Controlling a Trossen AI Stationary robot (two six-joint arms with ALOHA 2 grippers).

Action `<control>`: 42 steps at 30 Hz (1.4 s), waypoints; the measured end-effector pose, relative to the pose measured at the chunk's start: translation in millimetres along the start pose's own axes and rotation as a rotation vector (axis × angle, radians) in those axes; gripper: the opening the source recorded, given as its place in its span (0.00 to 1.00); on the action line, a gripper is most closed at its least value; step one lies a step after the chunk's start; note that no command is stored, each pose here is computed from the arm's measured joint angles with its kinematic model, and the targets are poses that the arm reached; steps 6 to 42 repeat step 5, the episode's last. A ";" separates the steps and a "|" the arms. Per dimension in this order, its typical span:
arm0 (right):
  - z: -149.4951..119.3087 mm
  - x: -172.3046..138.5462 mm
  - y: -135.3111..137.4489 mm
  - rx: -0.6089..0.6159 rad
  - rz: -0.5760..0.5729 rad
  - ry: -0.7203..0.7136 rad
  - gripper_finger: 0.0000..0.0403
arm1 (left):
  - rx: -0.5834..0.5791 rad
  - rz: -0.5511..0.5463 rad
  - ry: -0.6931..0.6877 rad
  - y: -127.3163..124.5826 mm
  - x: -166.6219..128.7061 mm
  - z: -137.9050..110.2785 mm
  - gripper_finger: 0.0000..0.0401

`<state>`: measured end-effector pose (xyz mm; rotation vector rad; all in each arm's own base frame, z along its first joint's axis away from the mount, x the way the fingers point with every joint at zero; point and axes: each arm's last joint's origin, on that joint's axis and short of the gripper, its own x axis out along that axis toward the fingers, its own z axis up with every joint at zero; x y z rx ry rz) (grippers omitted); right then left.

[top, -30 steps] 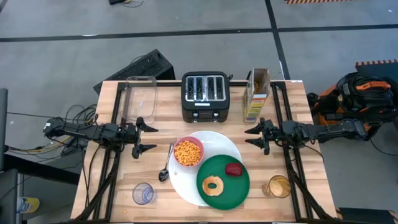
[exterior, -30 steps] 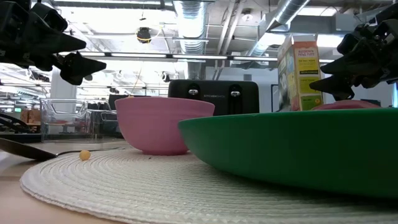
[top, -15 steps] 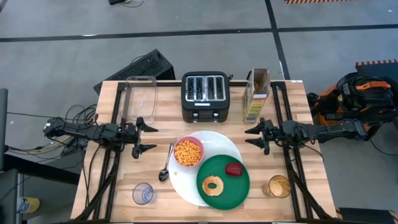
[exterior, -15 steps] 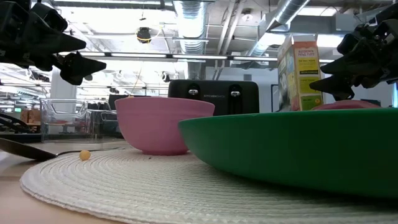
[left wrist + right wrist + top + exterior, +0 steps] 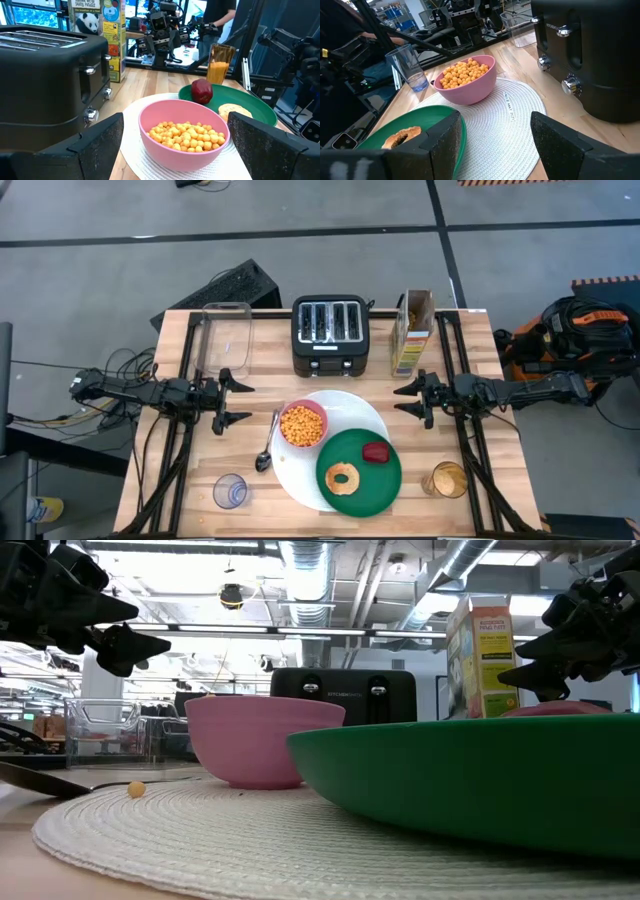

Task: Arrange a breakfast setting
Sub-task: Return to Home Position

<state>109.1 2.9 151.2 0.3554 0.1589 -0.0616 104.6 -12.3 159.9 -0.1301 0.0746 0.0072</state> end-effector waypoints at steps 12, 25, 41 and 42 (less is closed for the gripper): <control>0.0 0.0 0.0 0.000 0.000 0.000 0.65 | 0.000 0.000 0.000 0.0 0.0 0.0 0.86; 0.0 0.0 0.0 0.000 0.000 0.000 0.65 | 0.000 0.000 0.000 0.0 0.0 0.0 0.86; 0.0 0.0 0.0 0.000 0.000 0.000 0.65 | 0.000 0.000 0.000 0.0 0.0 0.0 0.86; 0.0 0.0 0.0 0.000 0.000 0.000 0.65 | 0.000 0.000 0.000 0.0 0.0 0.0 0.86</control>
